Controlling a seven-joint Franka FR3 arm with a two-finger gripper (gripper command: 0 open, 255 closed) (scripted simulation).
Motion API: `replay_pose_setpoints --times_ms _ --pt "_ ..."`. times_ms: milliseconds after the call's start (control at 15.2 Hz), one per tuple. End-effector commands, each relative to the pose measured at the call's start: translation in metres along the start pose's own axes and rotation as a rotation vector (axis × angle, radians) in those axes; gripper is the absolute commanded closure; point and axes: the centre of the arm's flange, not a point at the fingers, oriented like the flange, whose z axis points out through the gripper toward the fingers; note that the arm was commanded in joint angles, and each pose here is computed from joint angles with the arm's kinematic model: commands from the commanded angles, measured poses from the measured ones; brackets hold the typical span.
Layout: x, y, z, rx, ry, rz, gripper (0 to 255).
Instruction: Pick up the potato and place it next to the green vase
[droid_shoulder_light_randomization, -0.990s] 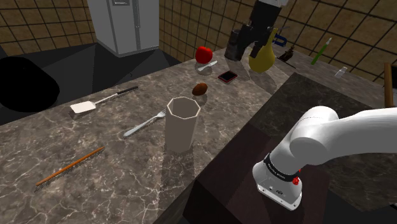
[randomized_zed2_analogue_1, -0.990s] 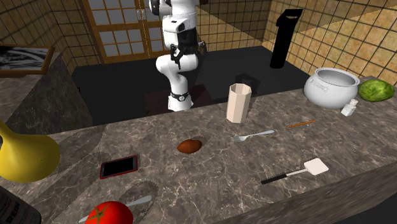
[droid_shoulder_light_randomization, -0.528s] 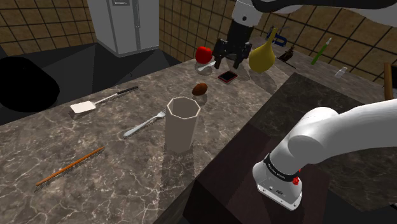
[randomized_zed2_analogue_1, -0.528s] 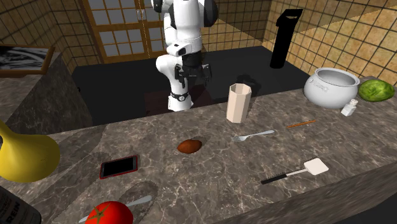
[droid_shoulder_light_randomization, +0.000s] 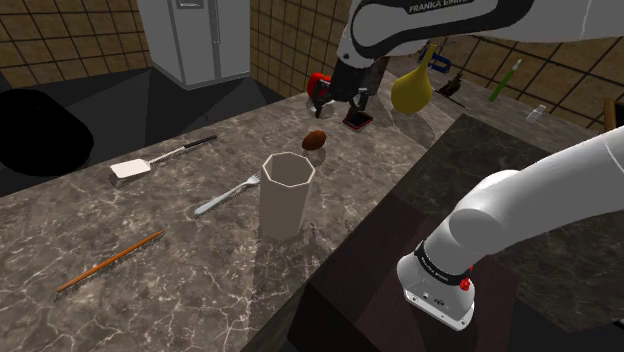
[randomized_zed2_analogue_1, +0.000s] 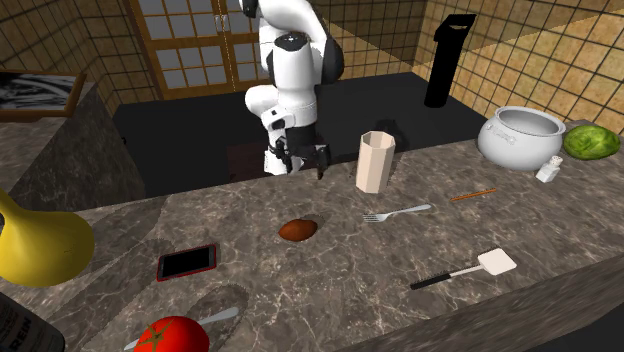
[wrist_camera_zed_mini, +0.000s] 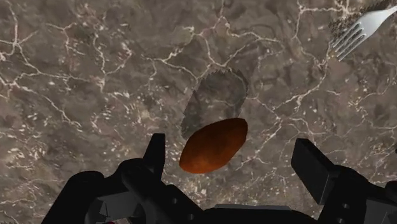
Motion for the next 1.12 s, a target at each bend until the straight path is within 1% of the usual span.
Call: replay_pose_setpoints --times_ms 0,462,528,1056 --pt "0.016 -0.003 0.023 0.002 0.009 0.077 0" --pt "0.072 -0.002 0.093 0.004 0.034 0.335 0" --pt "0.077 -0.001 0.098 0.004 0.036 0.355 0" --pt "0.078 -0.001 0.138 0.004 0.036 0.355 0"
